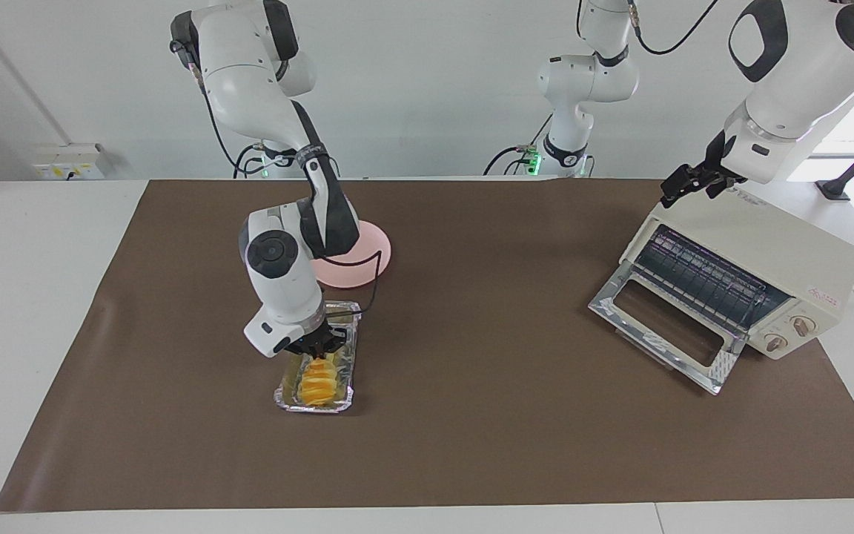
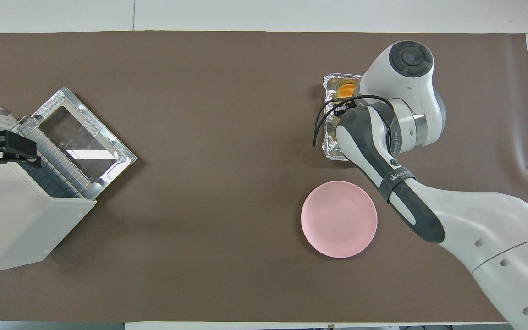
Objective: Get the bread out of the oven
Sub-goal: 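Lift the bread slices out of the foil tray with the right gripper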
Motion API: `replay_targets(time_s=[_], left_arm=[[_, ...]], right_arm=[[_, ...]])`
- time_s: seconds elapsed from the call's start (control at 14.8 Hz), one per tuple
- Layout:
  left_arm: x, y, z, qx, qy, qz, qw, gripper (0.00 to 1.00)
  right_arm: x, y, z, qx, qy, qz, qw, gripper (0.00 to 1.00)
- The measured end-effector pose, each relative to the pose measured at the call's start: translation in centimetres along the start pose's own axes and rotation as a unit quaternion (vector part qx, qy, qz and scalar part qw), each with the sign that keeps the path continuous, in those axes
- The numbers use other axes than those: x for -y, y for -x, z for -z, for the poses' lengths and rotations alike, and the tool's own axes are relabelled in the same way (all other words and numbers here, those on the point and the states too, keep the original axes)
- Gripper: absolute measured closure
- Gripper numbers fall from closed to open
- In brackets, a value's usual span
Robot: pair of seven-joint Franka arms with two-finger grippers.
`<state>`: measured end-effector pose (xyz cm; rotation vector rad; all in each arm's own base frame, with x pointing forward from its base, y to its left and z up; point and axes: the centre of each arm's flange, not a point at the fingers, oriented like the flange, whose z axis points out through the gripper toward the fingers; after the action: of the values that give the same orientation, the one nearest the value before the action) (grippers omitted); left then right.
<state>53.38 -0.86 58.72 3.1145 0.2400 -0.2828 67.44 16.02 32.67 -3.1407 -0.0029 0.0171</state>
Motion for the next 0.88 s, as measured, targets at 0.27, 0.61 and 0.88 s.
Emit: replay_targets(time_s=[0.27,0.61,0.88], left_arm=[[0.0,0.0,0.0,0.000,0.000,0.000,1.000,0.00],[0.0,0.0,0.0,0.000,0.000,0.000,1.000,0.00],[0.0,0.0,0.0,0.000,0.000,0.000,1.000,0.00]], right_arm=[[-0.3,-0.2,3.8,0.020,0.006,-0.003,1.000,0.91],[0.8,3.3,11.0,0.050,0.016,0.009,0.999,0.91],[1.3,9.2,14.4,0.076,0.006,0.014,0.997,0.91]])
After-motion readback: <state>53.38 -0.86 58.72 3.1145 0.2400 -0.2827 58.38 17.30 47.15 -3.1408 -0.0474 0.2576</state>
